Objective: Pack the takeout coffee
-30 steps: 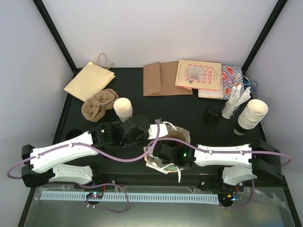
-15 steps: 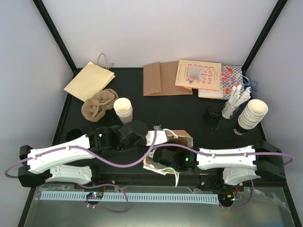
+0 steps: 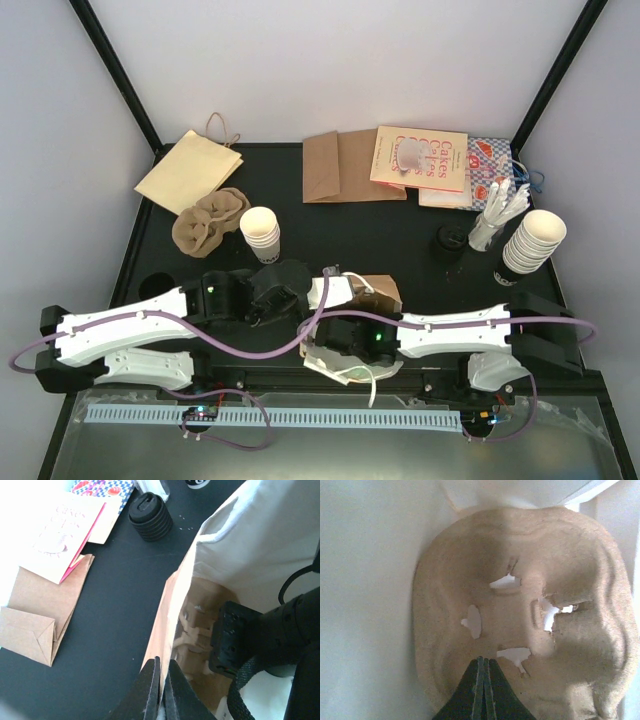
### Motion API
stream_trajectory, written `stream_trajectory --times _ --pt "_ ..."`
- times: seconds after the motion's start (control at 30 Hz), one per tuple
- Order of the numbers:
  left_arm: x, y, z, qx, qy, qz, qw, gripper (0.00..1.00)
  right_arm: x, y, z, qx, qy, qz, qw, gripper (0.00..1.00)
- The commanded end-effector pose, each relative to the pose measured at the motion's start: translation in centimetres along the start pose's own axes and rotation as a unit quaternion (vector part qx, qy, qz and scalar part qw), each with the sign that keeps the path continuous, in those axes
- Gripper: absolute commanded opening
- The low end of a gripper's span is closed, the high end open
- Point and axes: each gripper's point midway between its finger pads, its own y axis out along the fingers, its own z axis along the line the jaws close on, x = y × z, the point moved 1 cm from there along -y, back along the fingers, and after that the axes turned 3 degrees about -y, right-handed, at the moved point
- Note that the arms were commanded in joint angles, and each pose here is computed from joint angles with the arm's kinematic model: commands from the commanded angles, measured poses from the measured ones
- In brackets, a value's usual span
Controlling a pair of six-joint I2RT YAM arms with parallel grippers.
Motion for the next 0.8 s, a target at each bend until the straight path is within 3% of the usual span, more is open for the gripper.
stream_trajectory --times 0.0,0.3,0.47,0.77 --pt "2.1 -1.9 1.9 0.04 -0.006 -0.03 0.999 0.02 -0.7 0.0 2.1 0.063 0.004 0.014 0.998 0.01" --pt "1.9 -2.3 0.1 -0.01 -0.003 -0.05 0.999 0.01 -0.1 0.7 4.7 0.126 0.002 0.005 0.992 0.01" --pt "1.8 -2.8 -1.0 -0.041 -0.01 -0.063 0.997 0.02 -0.5 1.4 4.0 0.13 0.03 0.018 0.991 0.01" --pt "1.1 -2.2 -1.0 -0.035 -0.008 -0.053 0.998 0.02 1.4 -2.0 -1.5 0.041 0.031 -0.03 0.998 0.01"
